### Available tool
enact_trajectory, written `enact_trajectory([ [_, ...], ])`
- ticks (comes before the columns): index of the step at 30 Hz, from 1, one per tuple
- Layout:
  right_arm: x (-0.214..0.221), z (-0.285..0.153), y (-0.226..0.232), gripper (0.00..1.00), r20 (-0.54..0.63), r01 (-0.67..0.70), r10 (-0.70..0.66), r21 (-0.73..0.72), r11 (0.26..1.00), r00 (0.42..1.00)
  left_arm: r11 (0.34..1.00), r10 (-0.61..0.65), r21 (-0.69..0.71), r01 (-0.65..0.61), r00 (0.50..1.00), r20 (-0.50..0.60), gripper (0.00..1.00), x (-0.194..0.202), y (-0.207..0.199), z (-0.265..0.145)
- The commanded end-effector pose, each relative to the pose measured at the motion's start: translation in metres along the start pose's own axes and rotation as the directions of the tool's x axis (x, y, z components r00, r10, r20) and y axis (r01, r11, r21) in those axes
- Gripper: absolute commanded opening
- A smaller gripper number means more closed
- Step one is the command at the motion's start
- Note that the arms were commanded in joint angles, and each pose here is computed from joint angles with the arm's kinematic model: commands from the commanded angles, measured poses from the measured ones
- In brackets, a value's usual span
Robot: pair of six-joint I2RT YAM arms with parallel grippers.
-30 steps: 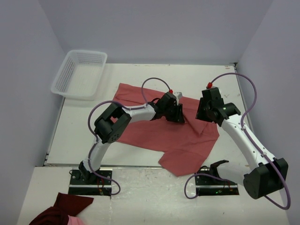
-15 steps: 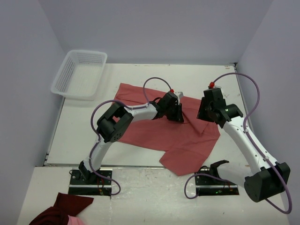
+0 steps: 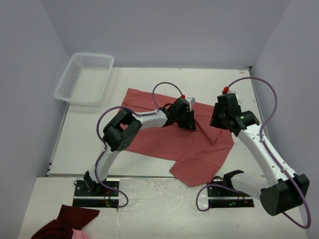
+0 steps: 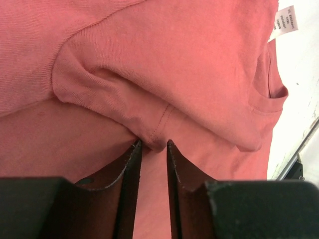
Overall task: Fold and stack the t-shirts
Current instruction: Fold the flattened tshirt in 1/3 of the way
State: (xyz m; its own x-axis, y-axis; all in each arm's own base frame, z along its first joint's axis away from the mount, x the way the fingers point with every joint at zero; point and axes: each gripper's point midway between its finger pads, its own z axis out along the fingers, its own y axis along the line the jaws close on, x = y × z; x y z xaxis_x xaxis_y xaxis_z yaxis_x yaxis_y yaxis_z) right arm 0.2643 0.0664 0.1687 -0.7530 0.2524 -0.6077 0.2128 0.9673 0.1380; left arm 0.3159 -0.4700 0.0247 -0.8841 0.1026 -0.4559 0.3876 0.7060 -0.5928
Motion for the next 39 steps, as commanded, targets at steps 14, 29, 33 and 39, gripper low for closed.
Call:
enact_trajectory([
  [14, -0.009, -0.005, 0.000, 0.36, 0.032, -0.006, 0.006, 0.000, 1.000, 0.999, 1.000, 0.016, 0.026, -0.016, 1.000, -0.011, 0.16, -0.002, -0.005, 0.011],
  [29, -0.007, -0.001, -0.002, 0.36, 0.020, -0.005, 0.005, 0.013, 1.000, 1.000, 0.998, 0.055, 0.026, -0.056, 0.997, 0.054, 0.00, -0.016, -0.020, -0.029],
  [33, -0.003, 0.003, -0.004, 0.36, 0.007, -0.003, 0.003, 0.022, 1.000, 1.000, 0.997, 0.068, 0.027, -0.071, 0.995, 0.076, 0.00, -0.020, -0.025, -0.038],
  [39, -0.003, 0.003, -0.004, 0.36, 0.011, -0.003, 0.003, 0.026, 1.000, 1.000, 0.996, 0.074, 0.037, -0.077, 0.994, 0.082, 0.00, -0.021, -0.029, -0.047],
])
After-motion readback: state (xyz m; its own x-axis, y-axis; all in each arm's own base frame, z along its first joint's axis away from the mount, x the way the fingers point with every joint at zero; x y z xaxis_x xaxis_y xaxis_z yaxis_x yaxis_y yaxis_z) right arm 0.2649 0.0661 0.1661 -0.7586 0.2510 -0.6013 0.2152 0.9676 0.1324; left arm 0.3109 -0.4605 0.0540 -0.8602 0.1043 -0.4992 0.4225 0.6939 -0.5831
